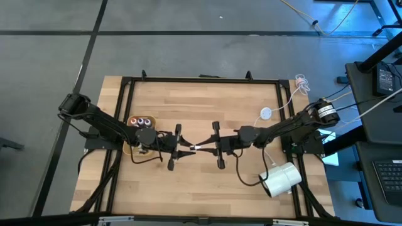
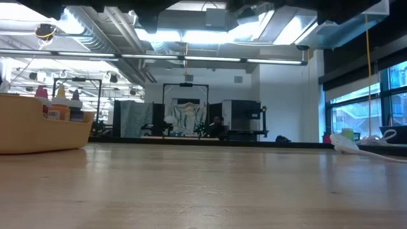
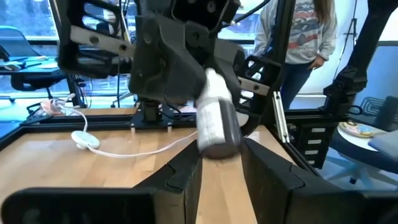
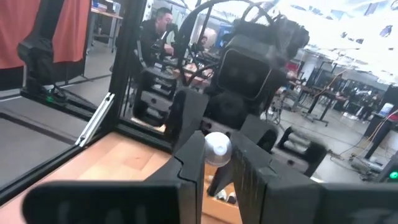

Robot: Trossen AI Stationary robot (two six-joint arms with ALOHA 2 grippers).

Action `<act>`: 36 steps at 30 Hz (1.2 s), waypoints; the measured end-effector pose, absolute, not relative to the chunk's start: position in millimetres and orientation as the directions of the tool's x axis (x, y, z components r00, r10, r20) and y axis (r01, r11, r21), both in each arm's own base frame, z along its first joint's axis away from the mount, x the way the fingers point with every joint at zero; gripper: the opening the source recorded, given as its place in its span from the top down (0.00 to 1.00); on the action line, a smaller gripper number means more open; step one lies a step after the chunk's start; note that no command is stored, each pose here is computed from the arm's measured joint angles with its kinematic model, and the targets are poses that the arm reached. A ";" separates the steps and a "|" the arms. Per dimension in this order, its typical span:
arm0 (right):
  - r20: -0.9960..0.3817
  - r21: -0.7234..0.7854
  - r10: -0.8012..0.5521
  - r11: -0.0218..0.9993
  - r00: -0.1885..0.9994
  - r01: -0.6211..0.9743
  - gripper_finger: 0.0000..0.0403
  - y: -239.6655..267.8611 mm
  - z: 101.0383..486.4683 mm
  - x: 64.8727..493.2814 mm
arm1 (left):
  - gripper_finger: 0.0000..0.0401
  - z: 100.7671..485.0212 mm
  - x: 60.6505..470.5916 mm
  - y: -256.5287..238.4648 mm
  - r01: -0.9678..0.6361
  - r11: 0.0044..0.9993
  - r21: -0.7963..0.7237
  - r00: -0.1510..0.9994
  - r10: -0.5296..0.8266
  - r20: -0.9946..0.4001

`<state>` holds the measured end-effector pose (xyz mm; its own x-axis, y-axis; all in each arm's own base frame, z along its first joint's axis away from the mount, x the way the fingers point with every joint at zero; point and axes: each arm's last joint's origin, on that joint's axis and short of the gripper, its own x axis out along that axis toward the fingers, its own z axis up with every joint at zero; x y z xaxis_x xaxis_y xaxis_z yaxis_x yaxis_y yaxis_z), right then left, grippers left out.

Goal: Pick & Place food coloring
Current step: Put the small red food coloring bottle into the yellow bin

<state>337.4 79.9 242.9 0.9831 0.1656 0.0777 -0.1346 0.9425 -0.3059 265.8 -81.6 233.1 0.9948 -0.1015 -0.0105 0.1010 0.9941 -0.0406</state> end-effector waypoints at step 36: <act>-0.118 -0.328 0.101 0.935 0.988 -0.134 0.40 77.5 225.3 335.8 | 0.81 233.6 264.0 -79.2 0.052 0.998 -0.019 0.998 -0.052 -0.039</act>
